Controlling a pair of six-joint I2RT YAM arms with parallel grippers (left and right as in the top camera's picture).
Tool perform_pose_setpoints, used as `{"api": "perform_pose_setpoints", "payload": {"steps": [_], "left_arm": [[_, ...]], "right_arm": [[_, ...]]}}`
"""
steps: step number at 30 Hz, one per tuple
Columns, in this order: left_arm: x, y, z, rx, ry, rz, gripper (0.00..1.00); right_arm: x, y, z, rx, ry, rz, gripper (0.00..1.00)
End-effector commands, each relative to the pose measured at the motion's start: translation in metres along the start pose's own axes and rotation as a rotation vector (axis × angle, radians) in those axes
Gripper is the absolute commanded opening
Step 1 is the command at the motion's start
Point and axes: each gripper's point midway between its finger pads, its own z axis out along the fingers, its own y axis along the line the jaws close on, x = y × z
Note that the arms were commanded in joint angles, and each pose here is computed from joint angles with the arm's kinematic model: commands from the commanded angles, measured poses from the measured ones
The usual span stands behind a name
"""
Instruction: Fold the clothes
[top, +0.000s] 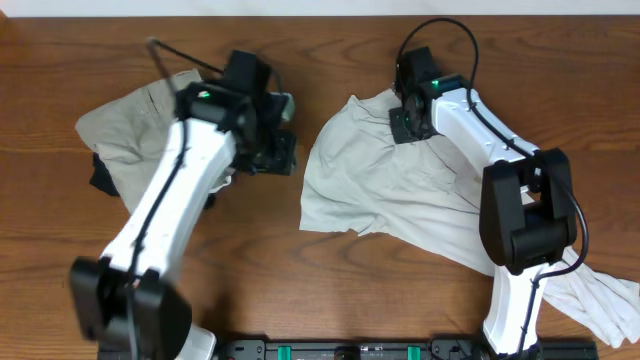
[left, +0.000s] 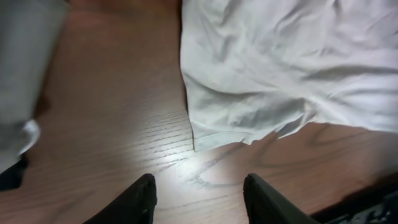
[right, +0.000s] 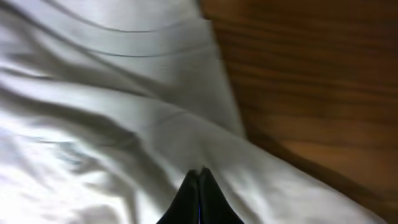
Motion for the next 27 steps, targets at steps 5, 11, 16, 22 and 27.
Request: {"api": "perform_pose_setpoints", "payload": {"steps": [5,11,16,22,27], "left_arm": [[0.005,-0.015,0.057,0.004,0.124,0.046,0.47],[0.005,-0.018,0.089,-0.032,0.168,0.081,0.46],[0.012,-0.012,0.115,-0.044,0.236,0.069,0.33],[0.018,-0.005,0.135,-0.054,0.285,0.055,0.25],[0.017,-0.003,0.142,-0.055,0.288,0.054,0.24]], "right_arm": [[-0.039,-0.020,-0.043,-0.087,-0.106,-0.032,0.04],[-0.018,0.018,-0.058,-0.279,-0.021,-0.088,0.38],[0.006,0.040,-0.042,-0.272,0.040,-0.123,0.44],[0.018,0.047,-0.023,-0.184,0.038,-0.120,0.50],[0.025,0.030,-0.007,-0.043,0.022,-0.094,0.47]]}}
